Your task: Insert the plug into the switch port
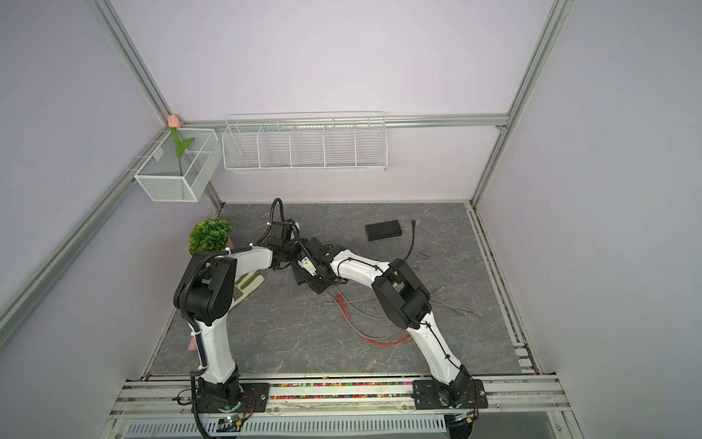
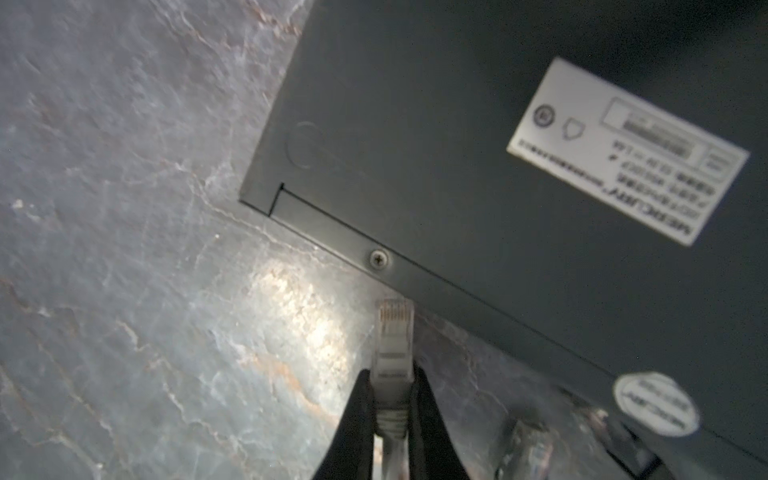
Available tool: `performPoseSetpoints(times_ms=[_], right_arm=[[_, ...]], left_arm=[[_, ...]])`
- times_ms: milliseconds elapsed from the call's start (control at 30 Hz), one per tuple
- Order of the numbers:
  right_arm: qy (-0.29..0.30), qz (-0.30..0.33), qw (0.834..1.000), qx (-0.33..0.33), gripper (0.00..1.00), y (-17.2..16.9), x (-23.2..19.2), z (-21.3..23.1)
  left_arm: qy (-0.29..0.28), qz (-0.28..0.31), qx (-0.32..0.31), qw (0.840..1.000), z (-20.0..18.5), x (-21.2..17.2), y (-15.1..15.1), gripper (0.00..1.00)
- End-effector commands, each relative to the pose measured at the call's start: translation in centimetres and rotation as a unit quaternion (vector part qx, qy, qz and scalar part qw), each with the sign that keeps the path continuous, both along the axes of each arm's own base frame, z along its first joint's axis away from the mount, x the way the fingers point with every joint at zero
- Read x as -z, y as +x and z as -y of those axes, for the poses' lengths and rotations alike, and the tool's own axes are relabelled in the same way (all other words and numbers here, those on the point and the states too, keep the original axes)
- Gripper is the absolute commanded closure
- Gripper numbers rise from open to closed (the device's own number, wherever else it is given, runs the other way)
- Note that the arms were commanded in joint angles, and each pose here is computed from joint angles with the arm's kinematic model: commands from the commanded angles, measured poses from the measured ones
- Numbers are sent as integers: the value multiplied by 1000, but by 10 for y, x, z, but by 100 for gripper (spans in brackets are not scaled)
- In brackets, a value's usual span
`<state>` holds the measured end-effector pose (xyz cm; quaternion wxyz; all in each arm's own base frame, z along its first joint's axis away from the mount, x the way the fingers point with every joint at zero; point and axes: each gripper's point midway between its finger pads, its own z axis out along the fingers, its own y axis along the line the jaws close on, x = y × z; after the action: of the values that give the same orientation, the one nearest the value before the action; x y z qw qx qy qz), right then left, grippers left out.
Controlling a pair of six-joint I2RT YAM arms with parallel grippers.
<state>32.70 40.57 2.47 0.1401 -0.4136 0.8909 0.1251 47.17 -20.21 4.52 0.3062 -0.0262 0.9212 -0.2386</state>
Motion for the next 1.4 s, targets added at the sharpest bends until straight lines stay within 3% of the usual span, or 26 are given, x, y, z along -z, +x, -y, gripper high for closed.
performPoseSetpoints(times_ms=[0, 867, 1367], right_arm=[[-42, -3, 999, 28, 93, 6, 1, 21], [-57, 23, 995, 74, 93, 37, 4, 25], [-24, 39, 998, 53, 93, 17, -18, 28]], left_arm=[[-1, -25, 6, 1000, 1, 6, -20, 54], [-12, -11, 3, 1000, -4, 6, -38, 61], [-38, -4, 1, 999, -13, -12, -20, 61]])
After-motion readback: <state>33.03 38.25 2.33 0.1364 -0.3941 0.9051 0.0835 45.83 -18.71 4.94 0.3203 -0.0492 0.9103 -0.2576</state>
